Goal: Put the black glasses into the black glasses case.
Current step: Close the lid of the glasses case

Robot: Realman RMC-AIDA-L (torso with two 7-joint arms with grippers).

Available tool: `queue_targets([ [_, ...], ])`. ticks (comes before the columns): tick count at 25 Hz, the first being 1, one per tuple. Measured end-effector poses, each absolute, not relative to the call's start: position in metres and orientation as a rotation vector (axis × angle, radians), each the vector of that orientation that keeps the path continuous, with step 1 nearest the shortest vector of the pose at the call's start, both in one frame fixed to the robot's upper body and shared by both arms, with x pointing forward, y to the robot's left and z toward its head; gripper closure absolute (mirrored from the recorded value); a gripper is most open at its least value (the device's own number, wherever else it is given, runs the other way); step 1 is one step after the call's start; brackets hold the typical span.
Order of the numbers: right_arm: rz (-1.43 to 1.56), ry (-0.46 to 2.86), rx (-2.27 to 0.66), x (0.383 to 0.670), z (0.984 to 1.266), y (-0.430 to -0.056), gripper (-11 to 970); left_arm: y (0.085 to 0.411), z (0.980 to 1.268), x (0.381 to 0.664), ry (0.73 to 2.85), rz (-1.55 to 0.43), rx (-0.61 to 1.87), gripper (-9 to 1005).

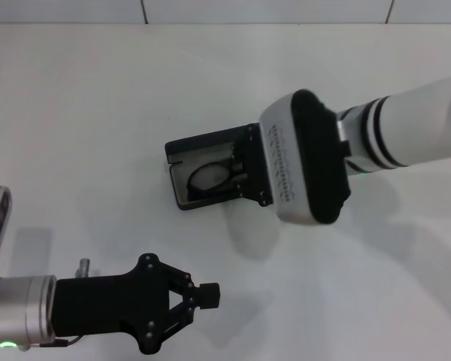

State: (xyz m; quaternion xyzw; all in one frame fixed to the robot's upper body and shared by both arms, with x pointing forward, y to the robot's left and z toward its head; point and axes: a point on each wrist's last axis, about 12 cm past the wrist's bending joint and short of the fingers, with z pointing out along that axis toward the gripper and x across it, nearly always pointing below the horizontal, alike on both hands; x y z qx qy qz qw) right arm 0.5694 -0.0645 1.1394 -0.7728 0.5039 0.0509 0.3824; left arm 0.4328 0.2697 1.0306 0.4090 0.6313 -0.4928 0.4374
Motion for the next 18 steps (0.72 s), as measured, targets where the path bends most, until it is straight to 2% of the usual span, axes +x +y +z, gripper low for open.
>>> queue_targets([
  [3, 0.201, 1.337, -1.899, 0.571, 1.147, -0.071, 718, 0.27, 1.031, 0.433, 1.57, -1.223, 1.016, 989],
  [8, 0.367, 1.409, -1.743, 0.571, 1.165, -0.09, 610, 0.274, 1.034, 0.438, 1.6, -1.235, 0.939, 989],
  [12, 0.527, 1.466, -1.627, 0.569, 1.175, -0.114, 574, 0.281, 1.04, 0.445, 1.632, -1.237, 0.856, 989],
  [16, 0.706, 1.543, -1.442, 0.567, 1.172, -0.157, 538, 0.286, 1.043, 0.45, 1.635, -1.201, 0.831, 989],
  [18, 0.8, 1.555, -1.332, 0.562, 1.161, -0.184, 520, 0.288, 1.043, 0.452, 1.635, -1.176, 0.83, 986],
])
